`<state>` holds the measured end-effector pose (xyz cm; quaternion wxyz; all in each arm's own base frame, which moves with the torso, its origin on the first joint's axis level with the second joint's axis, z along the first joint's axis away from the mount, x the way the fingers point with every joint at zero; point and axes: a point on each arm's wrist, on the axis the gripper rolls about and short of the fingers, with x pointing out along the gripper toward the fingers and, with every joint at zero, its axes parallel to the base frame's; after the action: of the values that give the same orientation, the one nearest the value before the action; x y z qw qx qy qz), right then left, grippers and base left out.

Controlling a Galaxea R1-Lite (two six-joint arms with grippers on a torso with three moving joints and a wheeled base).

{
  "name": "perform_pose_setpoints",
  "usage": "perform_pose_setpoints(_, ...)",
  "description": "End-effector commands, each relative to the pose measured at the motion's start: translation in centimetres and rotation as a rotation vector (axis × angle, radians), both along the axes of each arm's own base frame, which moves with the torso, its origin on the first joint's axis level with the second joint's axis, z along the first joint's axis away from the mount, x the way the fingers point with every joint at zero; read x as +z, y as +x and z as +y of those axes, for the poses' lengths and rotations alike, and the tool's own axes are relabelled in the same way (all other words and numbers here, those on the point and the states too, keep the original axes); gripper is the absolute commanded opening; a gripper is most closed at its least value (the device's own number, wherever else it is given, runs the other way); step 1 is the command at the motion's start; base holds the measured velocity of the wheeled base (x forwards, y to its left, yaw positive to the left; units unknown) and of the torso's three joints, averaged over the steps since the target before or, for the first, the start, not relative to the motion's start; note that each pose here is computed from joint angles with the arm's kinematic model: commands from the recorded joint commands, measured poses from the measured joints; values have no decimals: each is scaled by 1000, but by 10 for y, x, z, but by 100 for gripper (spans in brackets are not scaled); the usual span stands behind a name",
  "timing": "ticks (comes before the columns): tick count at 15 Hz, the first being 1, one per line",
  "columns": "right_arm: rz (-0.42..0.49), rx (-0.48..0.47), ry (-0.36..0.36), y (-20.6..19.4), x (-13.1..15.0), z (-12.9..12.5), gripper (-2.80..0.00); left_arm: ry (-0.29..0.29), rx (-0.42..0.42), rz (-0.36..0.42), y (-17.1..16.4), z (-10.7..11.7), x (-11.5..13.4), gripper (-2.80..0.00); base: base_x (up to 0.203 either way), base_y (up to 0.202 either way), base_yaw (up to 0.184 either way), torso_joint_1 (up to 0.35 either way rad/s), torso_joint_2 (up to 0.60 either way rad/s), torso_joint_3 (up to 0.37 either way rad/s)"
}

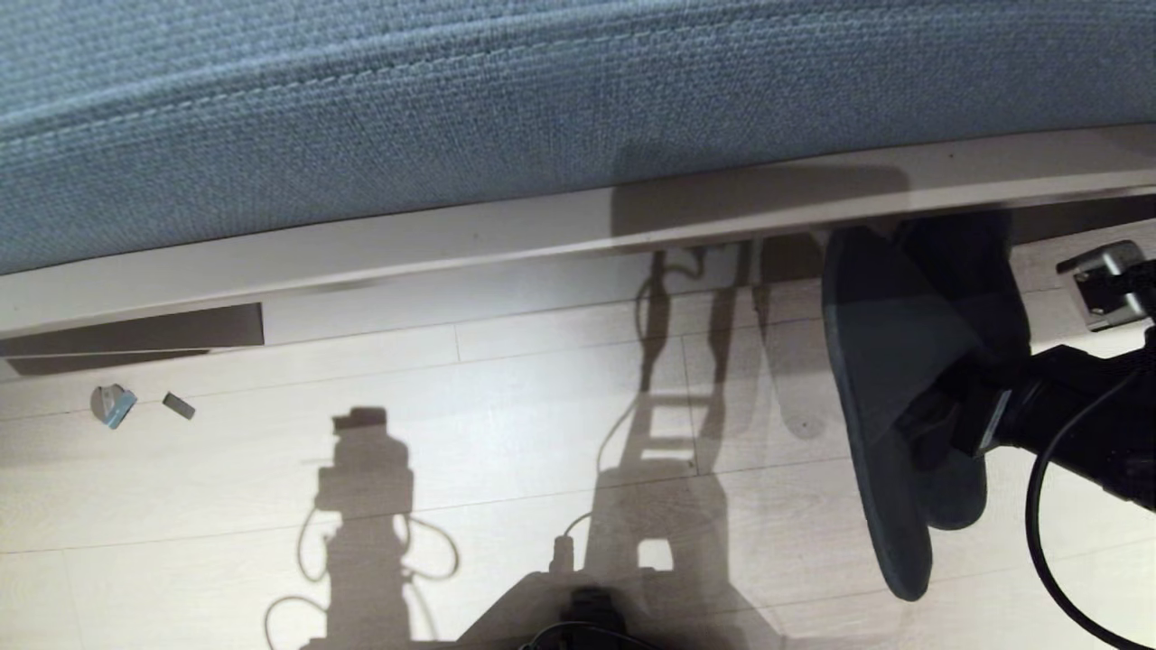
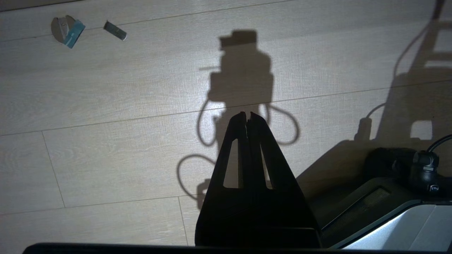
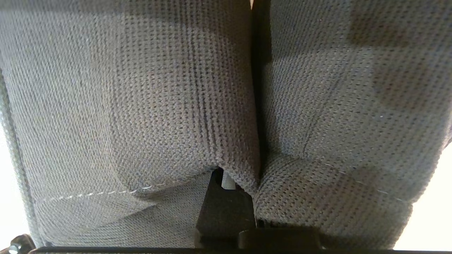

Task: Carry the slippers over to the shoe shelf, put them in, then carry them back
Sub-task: Place the slippers into the shoe cabinet

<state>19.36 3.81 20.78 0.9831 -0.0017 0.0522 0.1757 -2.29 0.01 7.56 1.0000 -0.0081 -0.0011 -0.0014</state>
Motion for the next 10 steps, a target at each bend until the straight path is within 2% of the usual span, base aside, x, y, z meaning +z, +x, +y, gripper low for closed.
perform_pose_setpoints(1,33,8,-8,7,-7,4,-280,-1,1,-1,0,0,0,-280,0,0,0,0,0,0)
perform_pose_setpoints(6,52,-96,-27,14,-12,3,-280,-1,1,-1,0,0,0,-280,0,0,0,0,0,0)
perform_pose_setpoints(10,38,-125,4,32,-14,5,-280,-1,0,-1,0,0,0,-280,0,0,0,0,0,0)
